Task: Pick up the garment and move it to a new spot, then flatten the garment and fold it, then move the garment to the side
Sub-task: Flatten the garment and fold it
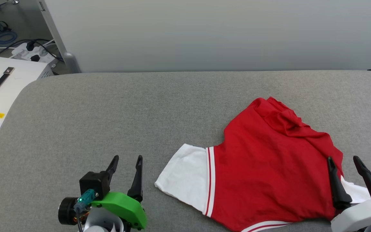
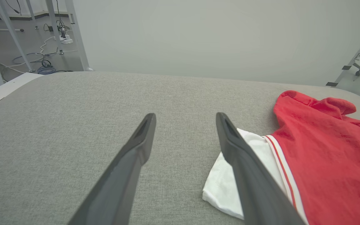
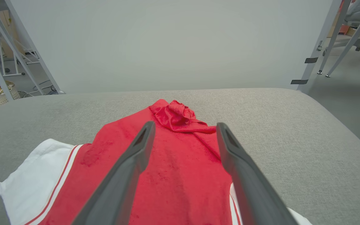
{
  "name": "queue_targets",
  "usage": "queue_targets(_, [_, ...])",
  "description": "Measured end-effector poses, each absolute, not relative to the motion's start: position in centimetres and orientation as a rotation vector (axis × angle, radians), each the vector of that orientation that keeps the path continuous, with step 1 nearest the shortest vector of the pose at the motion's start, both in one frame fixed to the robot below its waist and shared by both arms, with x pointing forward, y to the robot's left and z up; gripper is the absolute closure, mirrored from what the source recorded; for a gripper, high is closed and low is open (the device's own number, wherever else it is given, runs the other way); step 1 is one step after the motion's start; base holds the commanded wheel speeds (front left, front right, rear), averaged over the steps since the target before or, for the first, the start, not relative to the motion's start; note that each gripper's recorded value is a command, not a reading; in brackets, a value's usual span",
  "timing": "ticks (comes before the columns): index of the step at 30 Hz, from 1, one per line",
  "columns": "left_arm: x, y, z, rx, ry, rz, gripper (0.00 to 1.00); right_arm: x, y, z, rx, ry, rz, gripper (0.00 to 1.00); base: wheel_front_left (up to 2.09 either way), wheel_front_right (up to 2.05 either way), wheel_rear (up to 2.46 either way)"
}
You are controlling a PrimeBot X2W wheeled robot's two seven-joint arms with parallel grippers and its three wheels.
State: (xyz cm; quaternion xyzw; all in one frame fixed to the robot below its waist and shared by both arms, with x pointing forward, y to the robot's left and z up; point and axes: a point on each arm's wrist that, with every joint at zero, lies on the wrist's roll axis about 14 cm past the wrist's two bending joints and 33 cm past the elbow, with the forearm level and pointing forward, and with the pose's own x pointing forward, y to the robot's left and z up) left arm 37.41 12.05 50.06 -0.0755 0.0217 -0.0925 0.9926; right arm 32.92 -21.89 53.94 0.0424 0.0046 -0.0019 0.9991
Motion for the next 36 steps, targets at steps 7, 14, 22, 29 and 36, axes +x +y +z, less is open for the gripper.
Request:
queue_targets(7, [38.0,10.4,47.4,-0.132,0.244,-0.287,0.00,33.4,-19.7,54.5,0.091,-0.002,0.061,0.00,0.00,0.00,0.00])
queue_targets(14, [38.7,7.2,43.9,-0.053,0.503,-0.441,0.00,34.3,-19.1,53.1,0.113,0.047,0.075,0.00,0.00,0.00,0.00])
queue_targets(22, [37.1,6.5,37.6,0.077,0.829,-0.545,0.00,35.7,-19.7,51.3,0.146,0.085,0.059,0.00,0.00,0.00,0.00])
queue_targets(29, [36.5,5.6,36.3,0.192,0.952,-0.658,1.00,35.9,-20.5,50.0,0.159,0.115,0.028,0.00,0.00,0.00,0.00])
queue_targets(36, [35.6,4.7,36.5,0.176,0.954,-0.701,1.00,35.6,-20.9,50.1,0.171,0.108,0.017,0.00,0.00,0.00,0.00])
